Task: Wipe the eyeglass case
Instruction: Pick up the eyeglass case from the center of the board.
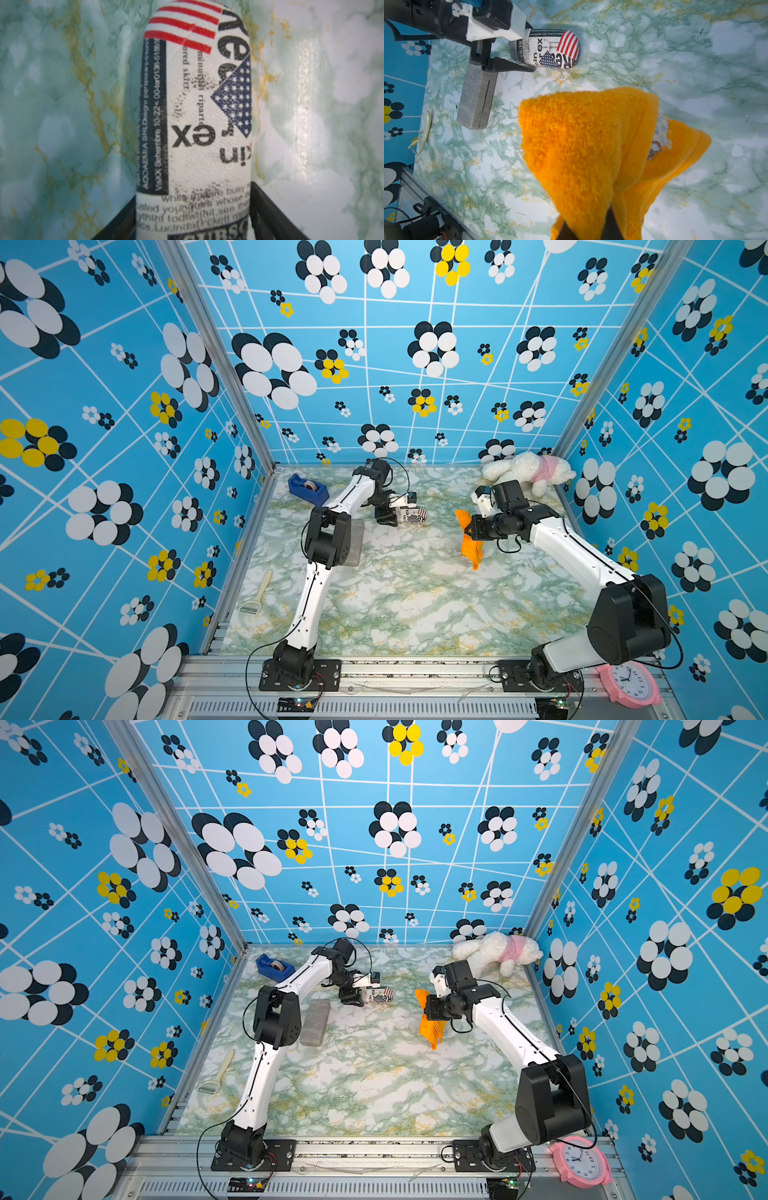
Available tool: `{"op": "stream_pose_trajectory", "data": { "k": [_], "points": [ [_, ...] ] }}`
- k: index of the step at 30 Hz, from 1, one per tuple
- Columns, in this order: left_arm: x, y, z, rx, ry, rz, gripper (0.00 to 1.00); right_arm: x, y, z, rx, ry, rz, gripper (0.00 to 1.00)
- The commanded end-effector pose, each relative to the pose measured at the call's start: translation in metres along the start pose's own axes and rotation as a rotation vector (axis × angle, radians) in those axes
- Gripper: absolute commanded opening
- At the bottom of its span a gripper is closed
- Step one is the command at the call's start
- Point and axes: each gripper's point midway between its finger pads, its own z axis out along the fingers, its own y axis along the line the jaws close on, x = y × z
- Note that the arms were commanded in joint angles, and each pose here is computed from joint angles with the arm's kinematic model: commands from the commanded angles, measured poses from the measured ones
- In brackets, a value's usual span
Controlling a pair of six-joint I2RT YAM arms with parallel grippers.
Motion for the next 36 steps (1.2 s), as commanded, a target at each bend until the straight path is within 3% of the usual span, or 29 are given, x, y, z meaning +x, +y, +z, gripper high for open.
{"op": "stream_pose_trajectory", "data": {
  "k": [1,8,15,23,26,32,36],
  "points": [
    [0.004,-0.014,0.014,0.058,0.015,-0.035,0.67,-0.004,0.005,0.005,-0.020,-0.011,-0.024,0.00],
    [-0.009,-0.015,0.007,0.046,-0.008,-0.052,0.54,-0.005,0.007,-0.001,-0.026,-0.022,-0.020,0.00],
    [-0.057,-0.039,-0.021,0.018,-0.105,-0.038,0.49,-0.010,0.012,-0.033,-0.007,-0.066,-0.017,0.00],
    [-0.097,-0.124,-0.039,0.043,-0.124,-0.056,0.44,0.021,0.021,-0.060,-0.054,-0.035,0.061,0.00],
    [-0.105,-0.159,-0.039,0.050,-0.121,-0.082,0.38,0.037,0.022,-0.056,-0.078,0.008,0.095,0.00],
    [-0.111,-0.222,-0.033,0.032,-0.121,-0.156,0.35,0.073,0.030,-0.038,-0.169,0.087,0.203,0.00],
    [-0.116,-0.252,-0.024,0.014,-0.109,-0.120,0.35,0.096,0.044,-0.024,-0.255,0.118,0.251,0.00]
  ]
}}
